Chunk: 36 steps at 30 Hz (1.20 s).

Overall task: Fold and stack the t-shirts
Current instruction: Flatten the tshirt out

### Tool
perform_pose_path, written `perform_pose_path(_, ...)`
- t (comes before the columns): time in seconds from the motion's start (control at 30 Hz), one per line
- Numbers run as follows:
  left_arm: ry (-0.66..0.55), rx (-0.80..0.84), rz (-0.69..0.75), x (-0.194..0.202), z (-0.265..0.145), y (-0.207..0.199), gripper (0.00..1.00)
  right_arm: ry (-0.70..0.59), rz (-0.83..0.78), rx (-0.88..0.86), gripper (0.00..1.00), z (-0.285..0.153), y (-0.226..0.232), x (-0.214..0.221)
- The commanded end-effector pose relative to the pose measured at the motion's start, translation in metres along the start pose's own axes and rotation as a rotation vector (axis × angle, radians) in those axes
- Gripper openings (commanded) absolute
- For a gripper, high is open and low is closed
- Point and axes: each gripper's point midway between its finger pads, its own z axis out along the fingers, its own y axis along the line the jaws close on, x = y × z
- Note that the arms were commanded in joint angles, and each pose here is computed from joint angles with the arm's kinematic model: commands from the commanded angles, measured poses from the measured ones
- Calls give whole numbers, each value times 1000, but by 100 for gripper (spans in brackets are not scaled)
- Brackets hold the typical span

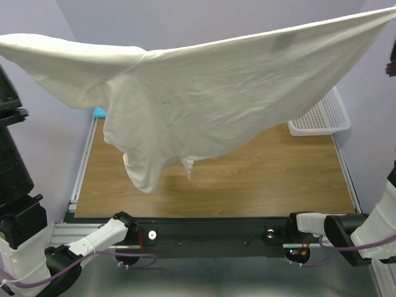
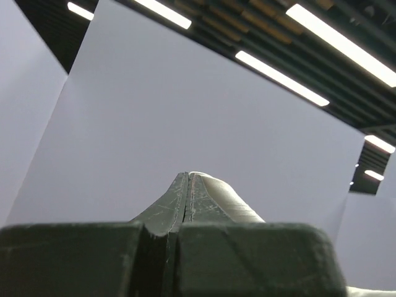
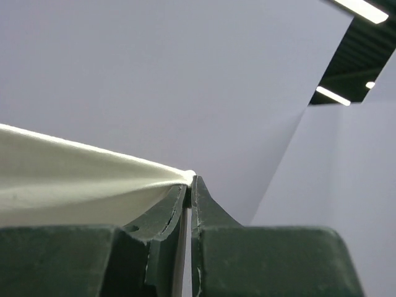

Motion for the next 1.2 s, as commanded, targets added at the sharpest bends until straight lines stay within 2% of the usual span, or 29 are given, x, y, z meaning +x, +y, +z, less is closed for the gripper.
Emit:
perform_pose_path(0.0,-251,105,-92,-83,6,-23,0,-201,3,101,1,-25,-29,-69)
perform_pose_path(0.1,-279,116,-108,-95,10,-27,0,-228,6,121,1,-32,-34,-80)
perform_pose_path(0.17,-267,103,-90,-89,14,-26,0,-197,4,115,1,-26,-31,-69)
perform_pose_path(0.3,-170,40,-22,-44,26,-17,0,-93,2,42,1,-10,-9,-24)
perform_pose_path(0.33,-134,30,-3,-28,29,-16,0,-45,9,5,0,-3,2,-2)
perform_pose_path(0.43,-2,1,73,36,31,-9,0,29,23,-66,1,4,24,34)
perform_pose_path(0.47,72,5,112,73,28,-7,0,40,24,-105,0,3,34,42)
perform_pose_path(0.5,115,4,132,94,26,-5,0,110,39,-150,1,7,50,76)
perform_pose_path(0.57,195,3,164,134,18,0,0,171,52,-199,1,6,67,106)
perform_pose_path(0.6,281,5,199,178,5,6,0,251,68,-237,0,3,85,144)
perform_pose_path(0.67,353,1,241,220,-9,16,0,325,74,-305,1,-4,108,183)
perform_pose_path(0.7,437,3,283,262,-29,26,0,337,75,-323,1,-7,115,195)
perform_pose_path(0.73,453,6,324,279,-35,32,0,417,95,-383,1,-19,140,238)
perform_pose_path(0.77,489,3,355,301,-45,38,0,440,103,-404,1,-24,149,254)
perform_pose_path(0.8,569,-13,412,341,-64,57,0,494,117,-444,1,-38,169,291)
perform_pose_path(0.87,635,-30,482,379,-81,83,0,500,132,-494,1,-45,190,317)
perform_pose_path(0.9,662,-16,487,396,-86,84,0,525,145,-517,0,-51,200,336)
perform_pose_path(0.97,753,-44,533,442,-96,113,0,606,173,-589,1,-71,230,387)
perform_pose_path(1.0,772,-27,522,455,-94,115,0,595,172,-584,1,-66,235,399)
perform_pose_path(1.03,850,-44,546,491,-104,136,0,653,192,-604,1,-72,249,430)
perform_pose_path(1.07,880,-40,534,505,-101,139,0,672,199,-615,1,-72,256,446)
perform_pose_path(1.1,969,-50,556,542,-117,158,0,694,205,-626,1,-73,263,459)
perform_pose_path(1.13,1041,-55,564,561,-129,167,0,760,225,-652,1,-80,277,491)
perform_pose_path(1.17,1047,-58,563,570,-121,168,0,787,231,-656,1,-82,281,503)
